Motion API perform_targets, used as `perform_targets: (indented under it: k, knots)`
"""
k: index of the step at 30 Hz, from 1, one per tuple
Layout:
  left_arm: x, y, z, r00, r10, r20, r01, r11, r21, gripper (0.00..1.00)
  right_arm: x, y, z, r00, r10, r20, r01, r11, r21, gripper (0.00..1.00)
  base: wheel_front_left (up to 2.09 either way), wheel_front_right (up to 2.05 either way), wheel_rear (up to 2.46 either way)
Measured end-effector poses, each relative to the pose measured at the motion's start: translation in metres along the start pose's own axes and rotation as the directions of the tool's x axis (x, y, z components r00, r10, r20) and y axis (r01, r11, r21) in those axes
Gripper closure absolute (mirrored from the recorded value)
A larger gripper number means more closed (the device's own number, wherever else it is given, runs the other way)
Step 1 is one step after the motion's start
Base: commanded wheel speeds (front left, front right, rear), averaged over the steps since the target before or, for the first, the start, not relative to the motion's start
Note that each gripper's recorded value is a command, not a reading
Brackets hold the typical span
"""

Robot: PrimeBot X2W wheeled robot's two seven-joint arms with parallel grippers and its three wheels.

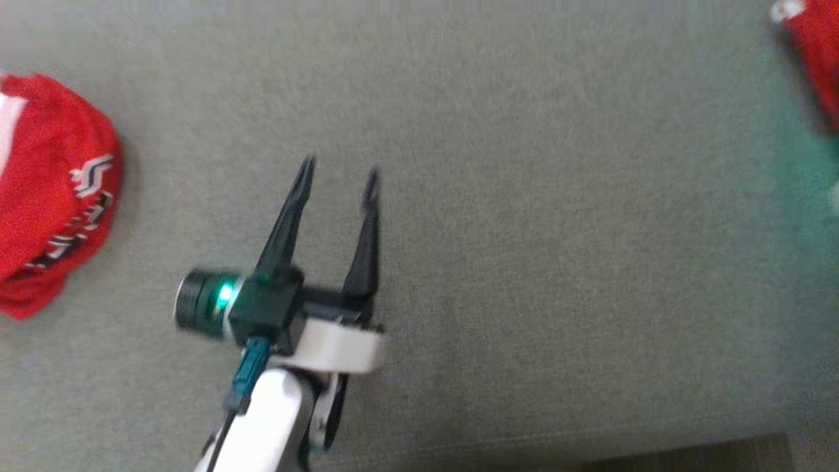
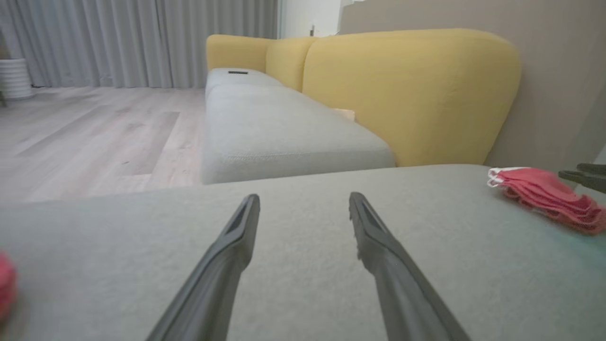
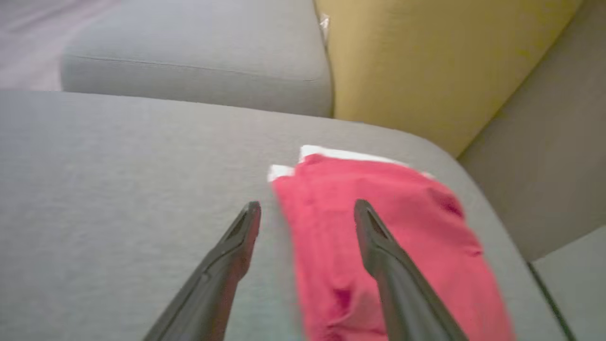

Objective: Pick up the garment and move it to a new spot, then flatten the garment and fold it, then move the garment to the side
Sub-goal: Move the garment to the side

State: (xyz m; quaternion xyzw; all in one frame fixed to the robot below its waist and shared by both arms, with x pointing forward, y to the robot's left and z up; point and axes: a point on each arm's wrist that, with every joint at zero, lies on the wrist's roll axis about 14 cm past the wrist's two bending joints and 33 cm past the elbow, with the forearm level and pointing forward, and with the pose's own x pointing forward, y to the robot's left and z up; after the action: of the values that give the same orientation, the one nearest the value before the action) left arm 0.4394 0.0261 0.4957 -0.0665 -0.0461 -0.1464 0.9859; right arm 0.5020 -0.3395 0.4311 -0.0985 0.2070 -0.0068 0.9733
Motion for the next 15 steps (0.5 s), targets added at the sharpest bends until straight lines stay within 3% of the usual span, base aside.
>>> perform_targets:
  k: [6, 11, 15]
  knots:
    - [-0.050, 0.025, 0.009, 0.994, 0.102, -0.036, -0.099, 0.993, 0.066, 0.00, -0.045, 0.082, -0.011, 0.985, 0.166, 0.047, -0.171, 0.976, 0.133, 0.00, 0.00, 0.00, 0.00]
    - [-0.100, 0.054, 0.003, 0.969, 0.228, -0.097, -0.226, 0.973, 0.038, 0.00, -0.083, 0.116, 0.006, 0.958, 0.213, 0.193, -0.249, 0.951, 0.184, 0.00, 0.00, 0.00, 0.00]
    - [-0.126, 0.073, 0.016, 0.953, 0.298, -0.062, -0.294, 0.954, 0.056, 0.00, -0.109, 0.146, 0.012, 0.931, 0.250, 0.267, -0.307, 0.930, 0.201, 0.00, 0.00, 0.00, 0.00]
